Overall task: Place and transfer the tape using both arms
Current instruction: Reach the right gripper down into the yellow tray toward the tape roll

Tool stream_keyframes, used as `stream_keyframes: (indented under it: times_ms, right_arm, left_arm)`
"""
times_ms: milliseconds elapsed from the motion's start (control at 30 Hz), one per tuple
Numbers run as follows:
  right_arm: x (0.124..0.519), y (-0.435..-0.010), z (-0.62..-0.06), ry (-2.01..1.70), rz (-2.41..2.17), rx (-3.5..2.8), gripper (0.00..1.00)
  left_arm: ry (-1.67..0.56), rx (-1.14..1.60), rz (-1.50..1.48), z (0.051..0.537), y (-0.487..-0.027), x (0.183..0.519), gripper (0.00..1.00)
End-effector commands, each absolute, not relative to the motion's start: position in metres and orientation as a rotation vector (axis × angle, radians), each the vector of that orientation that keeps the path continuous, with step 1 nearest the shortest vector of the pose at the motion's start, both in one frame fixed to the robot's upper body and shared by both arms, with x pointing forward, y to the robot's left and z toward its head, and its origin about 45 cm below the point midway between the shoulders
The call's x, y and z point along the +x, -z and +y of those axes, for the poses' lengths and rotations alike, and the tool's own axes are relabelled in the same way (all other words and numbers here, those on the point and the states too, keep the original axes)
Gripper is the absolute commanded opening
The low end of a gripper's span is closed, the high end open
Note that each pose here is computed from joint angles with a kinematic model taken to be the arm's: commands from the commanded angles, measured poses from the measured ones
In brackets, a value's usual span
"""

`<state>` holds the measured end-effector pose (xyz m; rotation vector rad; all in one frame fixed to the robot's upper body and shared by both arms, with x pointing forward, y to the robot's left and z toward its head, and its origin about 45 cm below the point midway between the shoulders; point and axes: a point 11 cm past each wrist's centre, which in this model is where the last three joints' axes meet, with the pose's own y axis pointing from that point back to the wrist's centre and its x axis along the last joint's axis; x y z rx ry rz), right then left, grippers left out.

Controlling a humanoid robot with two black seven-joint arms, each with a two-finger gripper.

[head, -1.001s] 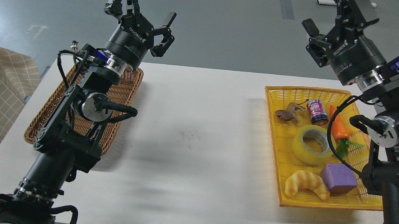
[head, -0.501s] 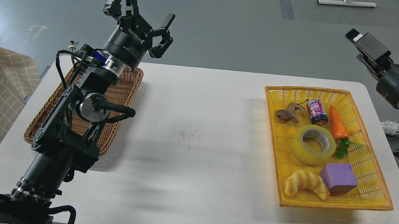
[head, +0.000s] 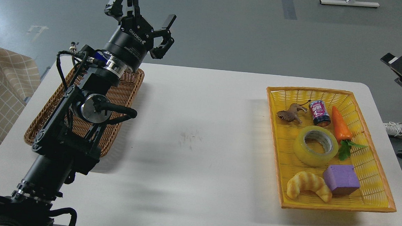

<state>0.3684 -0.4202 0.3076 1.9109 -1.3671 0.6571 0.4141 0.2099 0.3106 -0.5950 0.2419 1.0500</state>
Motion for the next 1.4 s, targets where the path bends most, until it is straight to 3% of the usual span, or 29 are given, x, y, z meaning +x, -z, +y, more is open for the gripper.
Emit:
stream_keyframes:
  times_ms: [0,634,768,1001,1369]
  right_arm:
    - [0.363,-0.297,-0.427,-0.642,-1.323,1.865,1.00]
    - [0.350,-0.197,-0.372,-0.809,-0.736,1.564,0.96]
    - [0.348,-0.186,-0.362,-0.822,-0.711,1.569,0.79]
    - [0.345,-0.177,-0.362,-0.796,-0.705,1.570,0.69]
    - [0.338,-0.155,-0.350,-0.755,-0.676,1.609,0.73]
  left_arm:
    - [-1.047,-0.592,0.241,0.210,-0.311,0.414,0.98]
    - [-1.072,-0.587,0.262,0.211,-0.303,0.413,0.98]
    - [-1.081,-0.584,0.263,0.213,-0.302,0.412,0.98]
    - [-1.095,-0.578,0.277,0.214,-0.295,0.411,0.98]
    - [-1.100,-0.559,0.273,0.217,-0.292,0.409,0.98]
